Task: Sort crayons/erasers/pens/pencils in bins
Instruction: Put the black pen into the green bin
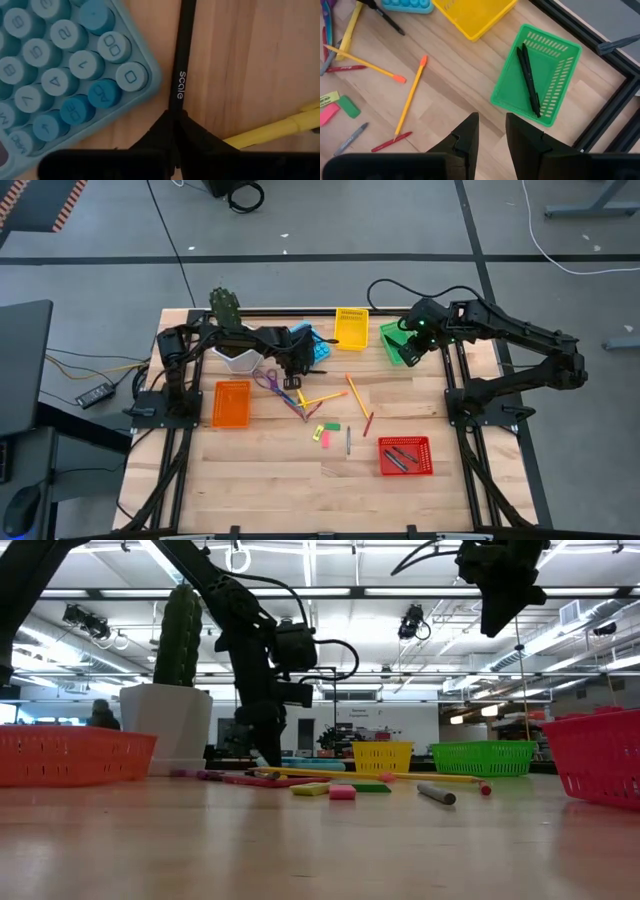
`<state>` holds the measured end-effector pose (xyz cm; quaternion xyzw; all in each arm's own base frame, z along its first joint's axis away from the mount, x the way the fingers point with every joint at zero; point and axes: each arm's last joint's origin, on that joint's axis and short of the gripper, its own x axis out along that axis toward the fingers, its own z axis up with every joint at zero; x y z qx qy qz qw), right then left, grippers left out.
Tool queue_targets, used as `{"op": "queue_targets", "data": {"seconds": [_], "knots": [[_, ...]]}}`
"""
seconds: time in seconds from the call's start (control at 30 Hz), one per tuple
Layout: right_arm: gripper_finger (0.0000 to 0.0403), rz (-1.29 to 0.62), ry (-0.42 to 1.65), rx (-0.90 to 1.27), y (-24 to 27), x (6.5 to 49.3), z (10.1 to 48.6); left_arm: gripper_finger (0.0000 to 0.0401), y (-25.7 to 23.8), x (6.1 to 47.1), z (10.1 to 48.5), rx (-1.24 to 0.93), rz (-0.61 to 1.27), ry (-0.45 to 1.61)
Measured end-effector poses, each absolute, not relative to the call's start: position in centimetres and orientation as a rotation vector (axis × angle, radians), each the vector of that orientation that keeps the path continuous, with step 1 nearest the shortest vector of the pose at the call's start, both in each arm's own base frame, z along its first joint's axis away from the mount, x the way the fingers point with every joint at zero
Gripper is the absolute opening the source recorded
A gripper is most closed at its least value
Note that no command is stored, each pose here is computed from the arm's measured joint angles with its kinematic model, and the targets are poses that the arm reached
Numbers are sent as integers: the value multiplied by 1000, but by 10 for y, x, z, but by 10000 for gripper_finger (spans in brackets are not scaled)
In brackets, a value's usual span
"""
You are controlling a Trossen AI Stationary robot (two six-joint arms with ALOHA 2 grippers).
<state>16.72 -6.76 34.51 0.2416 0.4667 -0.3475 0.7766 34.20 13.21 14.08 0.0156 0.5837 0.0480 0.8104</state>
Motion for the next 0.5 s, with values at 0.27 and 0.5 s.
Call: {"op": "queue_targets", "data": {"seconds": [0.27,0.5], "knots": [[103,-755,1007,528,-68,167,345,8,132,342,141,10,110,1244],[103,-760,1004,535,-68,167,345,6,132,342,140,-23,113,1241]]}}
